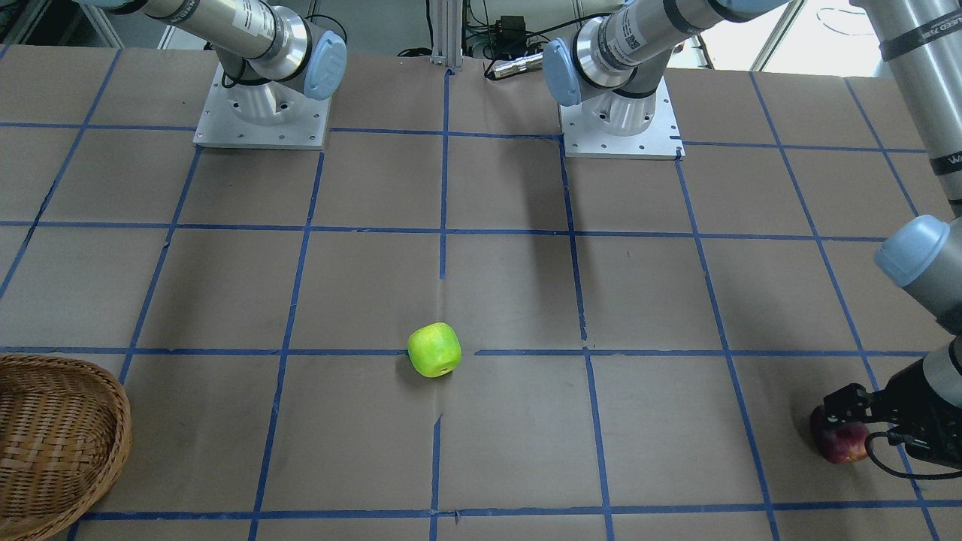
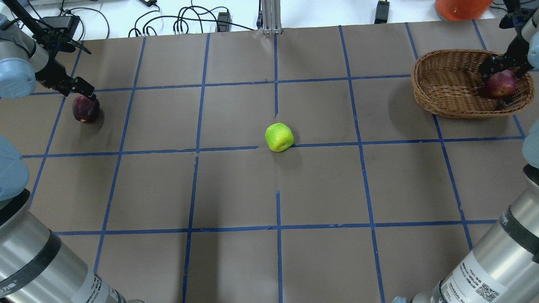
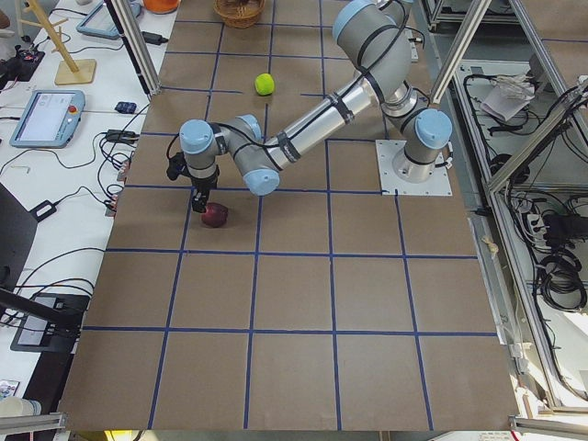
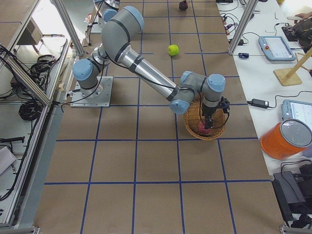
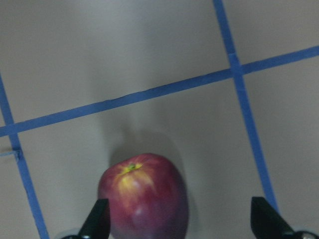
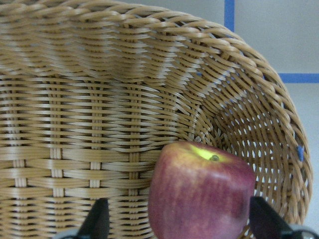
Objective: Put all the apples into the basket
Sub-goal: 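Grasp the dark red apple with left gripper while right leaves basket, then grasp the green apple with right gripper while left lifts dark apple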
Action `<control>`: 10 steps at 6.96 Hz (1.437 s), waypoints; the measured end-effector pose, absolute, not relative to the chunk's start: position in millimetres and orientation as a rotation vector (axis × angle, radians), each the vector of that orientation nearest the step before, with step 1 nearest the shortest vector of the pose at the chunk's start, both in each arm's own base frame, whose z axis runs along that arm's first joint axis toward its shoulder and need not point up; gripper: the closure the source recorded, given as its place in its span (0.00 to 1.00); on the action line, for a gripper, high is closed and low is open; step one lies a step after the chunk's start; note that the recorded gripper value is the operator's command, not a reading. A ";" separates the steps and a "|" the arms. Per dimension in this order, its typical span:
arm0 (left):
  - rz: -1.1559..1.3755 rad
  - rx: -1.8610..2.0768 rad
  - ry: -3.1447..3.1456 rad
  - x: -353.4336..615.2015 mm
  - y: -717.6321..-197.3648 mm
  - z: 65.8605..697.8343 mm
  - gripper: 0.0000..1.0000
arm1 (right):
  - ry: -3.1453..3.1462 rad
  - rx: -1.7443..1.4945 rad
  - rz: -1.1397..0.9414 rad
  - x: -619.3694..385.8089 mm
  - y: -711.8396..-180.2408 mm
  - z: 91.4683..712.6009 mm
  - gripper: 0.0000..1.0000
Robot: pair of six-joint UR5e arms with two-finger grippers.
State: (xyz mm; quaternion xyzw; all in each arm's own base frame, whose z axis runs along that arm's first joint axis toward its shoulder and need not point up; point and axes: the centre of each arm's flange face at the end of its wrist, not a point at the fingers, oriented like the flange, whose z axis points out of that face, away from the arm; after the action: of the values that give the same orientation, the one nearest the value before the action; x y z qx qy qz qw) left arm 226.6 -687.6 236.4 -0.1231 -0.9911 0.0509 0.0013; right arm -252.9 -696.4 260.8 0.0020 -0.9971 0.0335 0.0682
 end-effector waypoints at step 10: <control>0.127 -0.272 -3.034 201.8 -682.6 225.7 0.70 | -3.098 0.812 -0.024 243.8 -613.2 315.2 0.00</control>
State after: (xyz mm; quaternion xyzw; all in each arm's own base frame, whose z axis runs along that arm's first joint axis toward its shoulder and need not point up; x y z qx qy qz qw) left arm 201.8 -682.6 225.7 -0.0891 -0.9941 0.0417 0.0461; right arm 243.8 -613.2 315.2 0.2534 -0.9668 -0.0073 -0.0305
